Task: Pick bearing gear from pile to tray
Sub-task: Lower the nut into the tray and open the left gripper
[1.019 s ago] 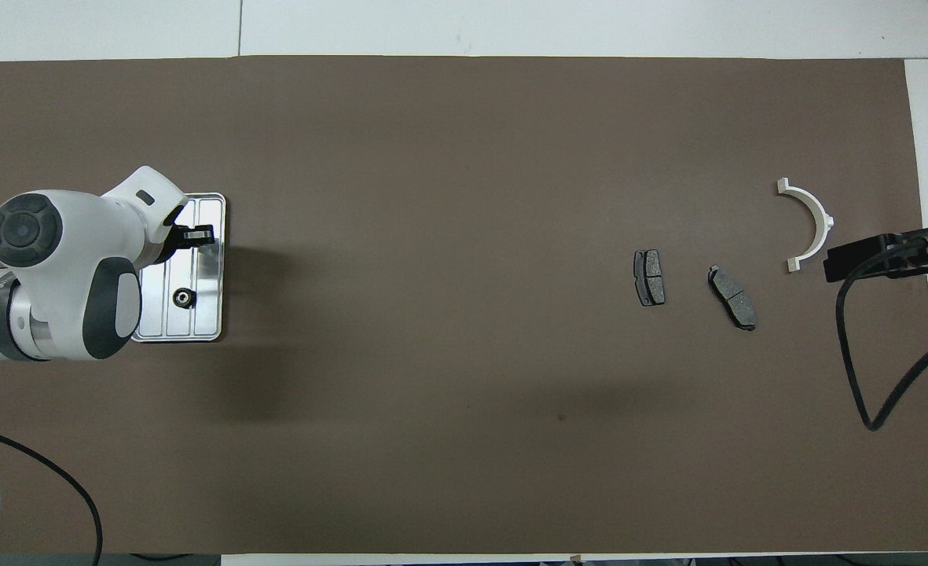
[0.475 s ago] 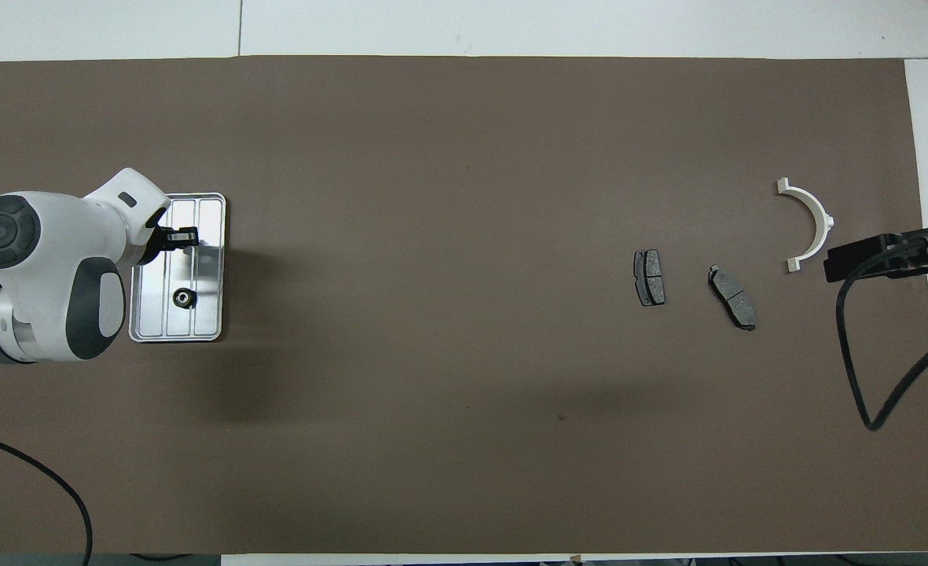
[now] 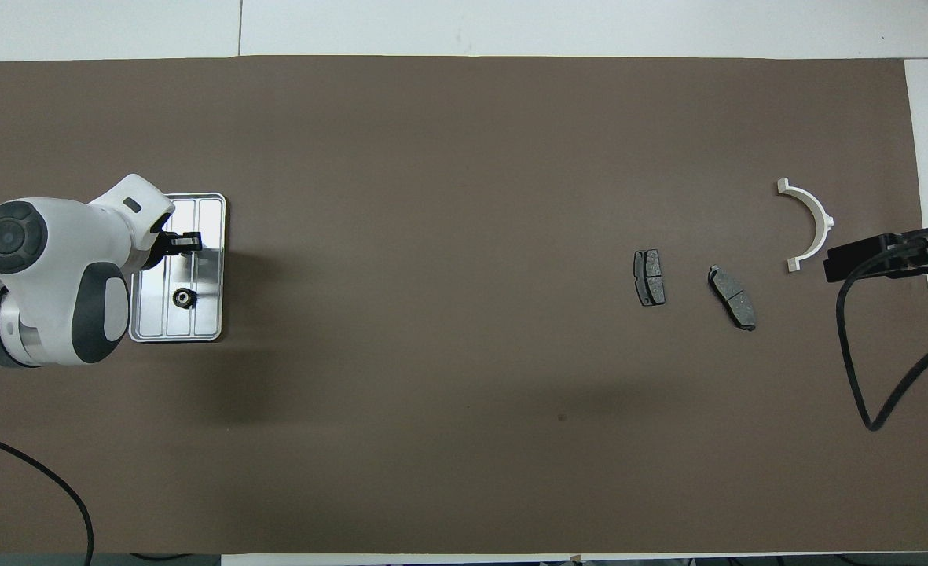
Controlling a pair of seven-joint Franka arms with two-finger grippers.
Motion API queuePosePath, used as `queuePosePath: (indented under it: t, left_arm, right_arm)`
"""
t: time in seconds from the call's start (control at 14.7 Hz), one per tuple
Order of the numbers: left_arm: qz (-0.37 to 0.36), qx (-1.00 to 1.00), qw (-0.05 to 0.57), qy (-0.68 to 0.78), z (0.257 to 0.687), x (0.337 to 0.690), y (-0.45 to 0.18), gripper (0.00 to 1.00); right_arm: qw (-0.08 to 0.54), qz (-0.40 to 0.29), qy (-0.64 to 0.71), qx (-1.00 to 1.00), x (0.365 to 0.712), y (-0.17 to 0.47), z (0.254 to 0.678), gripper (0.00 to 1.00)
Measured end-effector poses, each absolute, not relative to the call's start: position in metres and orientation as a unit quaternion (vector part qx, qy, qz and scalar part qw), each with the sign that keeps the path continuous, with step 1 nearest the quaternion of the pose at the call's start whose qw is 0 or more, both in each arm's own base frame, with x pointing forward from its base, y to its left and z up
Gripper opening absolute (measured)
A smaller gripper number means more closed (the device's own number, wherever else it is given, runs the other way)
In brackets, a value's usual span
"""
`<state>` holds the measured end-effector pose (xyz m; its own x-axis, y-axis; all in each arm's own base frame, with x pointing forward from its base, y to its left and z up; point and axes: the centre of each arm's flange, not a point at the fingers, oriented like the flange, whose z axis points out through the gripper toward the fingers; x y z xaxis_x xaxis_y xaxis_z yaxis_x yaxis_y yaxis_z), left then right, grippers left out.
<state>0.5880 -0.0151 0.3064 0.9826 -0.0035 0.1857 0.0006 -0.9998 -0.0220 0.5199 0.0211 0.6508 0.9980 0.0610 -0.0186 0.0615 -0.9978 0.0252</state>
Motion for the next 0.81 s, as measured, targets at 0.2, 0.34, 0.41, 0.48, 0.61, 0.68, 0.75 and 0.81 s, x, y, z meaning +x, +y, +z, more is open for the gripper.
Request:
queuePosePath:
  t: [0.2, 0.34, 0.41, 0.48, 0.61, 0.68, 0.75, 0.81]
  left_arm:
    - [-0.094, -0.996, 0.011, 0.001, 0.3061, 0.5878, -0.0151, 0.24]
    - [-0.092, -0.996, 0.011, 0.001, 0.3050, 0.5870, -0.0151, 0.24]
    - [-0.091, -0.996, 0.011, 0.001, 0.3041, 0.5864, -0.0151, 0.24]
    - [-0.091, -0.996, 0.011, 0.001, 0.3038, 0.5862, -0.0151, 0.30]
    - [-0.091, -0.996, 0.011, 0.001, 0.3039, 0.5862, -0.0151, 0.35]
    - [-0.091, -0.996, 0.011, 0.001, 0.3039, 0.5862, -0.0151, 0.44]
    - [-0.091, -0.996, 0.011, 0.001, 0.3039, 0.5862, -0.0151, 0.54]
    - [-0.092, -0.996, 0.011, 0.001, 0.3041, 0.5864, -0.0151, 0.67]
  right_arm:
    - [0.013, -0.009, 0.031, 0.999, 0.5199, 0.0211, 0.6508, 1.00]
    - [0.013, -0.009, 0.031, 0.999, 0.5199, 0.0211, 0.6508, 1.00]
    - [0.013, -0.009, 0.031, 0.999, 0.5199, 0.0211, 0.6508, 1.00]
    - [0.013, -0.009, 0.031, 0.999, 0.5199, 0.0211, 0.6508, 1.00]
    - [0.013, -0.009, 0.031, 0.999, 0.5199, 0.0211, 0.6508, 1.00]
    - [0.013, -0.009, 0.031, 0.999, 0.5199, 0.0211, 0.6508, 1.00]
    - [0.013, -0.009, 0.031, 0.999, 0.5199, 0.0211, 0.6508, 1.00]
    - [0.013, -0.009, 0.031, 0.999, 0.5199, 0.0211, 0.6508, 1.00]
